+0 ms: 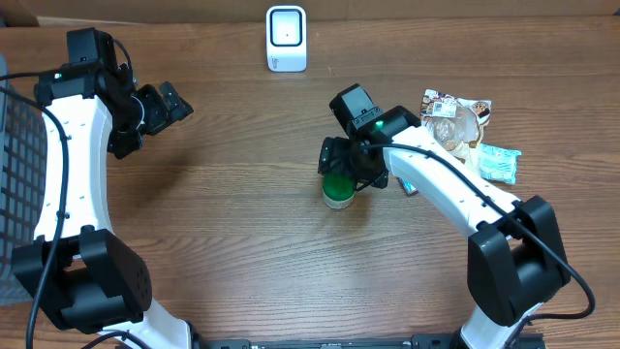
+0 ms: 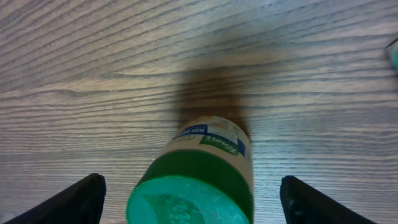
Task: Scan the item barcode
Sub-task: 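Raise the right gripper and move it over the jar's green lid, then lower the right gripper and grasp the jar by its green lid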
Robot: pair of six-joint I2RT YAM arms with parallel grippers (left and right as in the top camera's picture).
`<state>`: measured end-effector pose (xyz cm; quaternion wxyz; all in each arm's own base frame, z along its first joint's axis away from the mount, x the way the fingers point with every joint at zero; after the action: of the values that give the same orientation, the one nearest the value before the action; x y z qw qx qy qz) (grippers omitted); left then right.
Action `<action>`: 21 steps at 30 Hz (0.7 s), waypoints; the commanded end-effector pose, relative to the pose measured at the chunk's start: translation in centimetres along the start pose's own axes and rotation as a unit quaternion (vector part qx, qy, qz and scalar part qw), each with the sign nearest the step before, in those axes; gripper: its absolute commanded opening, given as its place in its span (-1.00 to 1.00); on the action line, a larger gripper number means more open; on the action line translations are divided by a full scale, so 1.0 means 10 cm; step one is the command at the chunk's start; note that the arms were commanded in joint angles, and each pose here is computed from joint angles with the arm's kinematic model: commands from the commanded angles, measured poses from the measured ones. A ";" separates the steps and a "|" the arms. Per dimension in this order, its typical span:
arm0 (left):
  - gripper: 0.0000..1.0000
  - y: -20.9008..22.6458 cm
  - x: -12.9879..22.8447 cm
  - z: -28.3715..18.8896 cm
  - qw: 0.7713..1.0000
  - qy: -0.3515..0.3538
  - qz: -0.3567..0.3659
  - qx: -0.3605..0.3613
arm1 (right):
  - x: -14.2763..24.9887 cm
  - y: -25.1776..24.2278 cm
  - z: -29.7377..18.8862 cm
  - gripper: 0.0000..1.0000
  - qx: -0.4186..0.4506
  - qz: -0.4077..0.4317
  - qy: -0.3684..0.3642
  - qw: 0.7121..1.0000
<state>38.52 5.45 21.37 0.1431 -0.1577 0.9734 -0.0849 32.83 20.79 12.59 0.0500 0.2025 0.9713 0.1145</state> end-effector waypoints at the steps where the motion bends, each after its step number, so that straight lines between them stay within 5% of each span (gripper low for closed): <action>1: 0.99 -0.03 -0.02 -0.03 1.000 -0.006 0.008 -0.001 | 0.08 0.04 -0.01 0.66 -0.008 -0.002 0.005 1.000; 12: 0.99 -0.03 -0.02 -0.03 1.000 -0.006 0.008 -0.001 | 0.22 0.11 0.01 0.25 -0.006 -0.085 0.009 0.996; 17: 0.99 -0.03 -0.02 -0.03 1.000 -0.006 0.008 -0.001 | 0.20 0.14 0.01 0.13 -0.013 -0.224 0.002 0.975; 21: 0.99 -0.03 -0.02 -0.03 1.000 -0.006 0.008 -0.001 | 0.16 0.22 0.00 0.16 -0.026 -0.380 -0.018 0.924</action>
<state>38.51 5.45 21.35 0.1429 -0.1577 0.9734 -0.0849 32.23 23.00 12.65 0.0843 -0.0242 0.9891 0.1185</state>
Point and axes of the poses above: each gripper's point midway between its finger pads, its own z axis out along the fingers, its own y axis along the line the jaws close on, x = y × z, the point moved 5 cm from there along -z, back along the fingers, and after that the axes turned 13 degrees about z, right-handed, at the moved point
